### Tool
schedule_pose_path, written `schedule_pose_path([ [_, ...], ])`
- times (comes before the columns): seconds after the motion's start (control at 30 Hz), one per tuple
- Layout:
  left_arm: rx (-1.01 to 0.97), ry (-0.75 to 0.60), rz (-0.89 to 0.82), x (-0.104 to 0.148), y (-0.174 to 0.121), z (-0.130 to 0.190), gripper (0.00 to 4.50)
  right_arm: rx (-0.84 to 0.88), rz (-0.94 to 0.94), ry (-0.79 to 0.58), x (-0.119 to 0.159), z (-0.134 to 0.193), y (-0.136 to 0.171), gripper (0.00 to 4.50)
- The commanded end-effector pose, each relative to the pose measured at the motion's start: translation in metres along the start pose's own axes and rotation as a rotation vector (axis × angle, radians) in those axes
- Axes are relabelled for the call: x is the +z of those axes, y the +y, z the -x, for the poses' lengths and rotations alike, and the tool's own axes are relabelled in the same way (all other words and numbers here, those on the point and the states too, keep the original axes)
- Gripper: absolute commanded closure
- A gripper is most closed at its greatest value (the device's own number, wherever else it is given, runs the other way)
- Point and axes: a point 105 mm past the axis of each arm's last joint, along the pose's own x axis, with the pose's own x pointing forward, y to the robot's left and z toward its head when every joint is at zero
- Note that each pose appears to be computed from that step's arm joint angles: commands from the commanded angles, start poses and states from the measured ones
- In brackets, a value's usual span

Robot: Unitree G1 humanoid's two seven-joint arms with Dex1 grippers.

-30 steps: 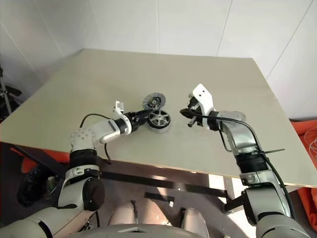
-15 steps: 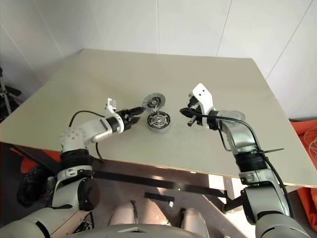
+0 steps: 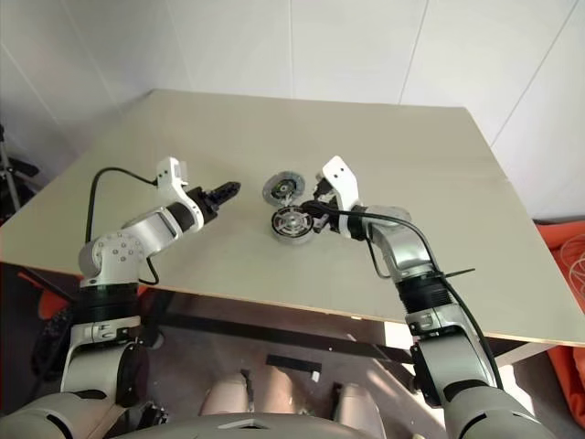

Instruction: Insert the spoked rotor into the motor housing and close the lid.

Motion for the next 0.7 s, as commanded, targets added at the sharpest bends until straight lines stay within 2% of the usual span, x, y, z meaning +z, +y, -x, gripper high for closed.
schedule_pose_path([
  [0.03, -0.063, -0.047, -0.062, 0.012, -0.015, 0.002, 1.26, -0.009, 0.031, -0.025, 0.013, -0.007, -0.002, 4.50],
  [0.13, -0.059, -0.041, -0.057, 0.009, -0.014, 0.002, 1.26, -0.009, -0.008, -0.012, 0.005, -0.015, 0.001, 4.50],
  [0.23, -0.060, -0.038, -0.058, 0.007, -0.014, 0.002, 1.26, -0.021, -0.026, 0.044, -0.018, -0.023, 0.005, 4.50],
  [0.3, -0.062, -0.037, -0.059, 0.006, -0.014, 0.002, 1.26, -0.017, -0.037, 0.049, -0.023, -0.024, 0.009, 4.50],
  [0.5, -0.068, -0.039, -0.056, 0.009, -0.015, 0.001, 1.26, -0.054, -0.037, 0.033, -0.017, -0.019, -0.002, 4.50],
  [0.7, -0.087, -0.027, -0.047, 0.005, -0.018, -0.001, 1.26, -0.039, 0.003, -0.024, 0.005, -0.008, -0.004, 4.50],
])
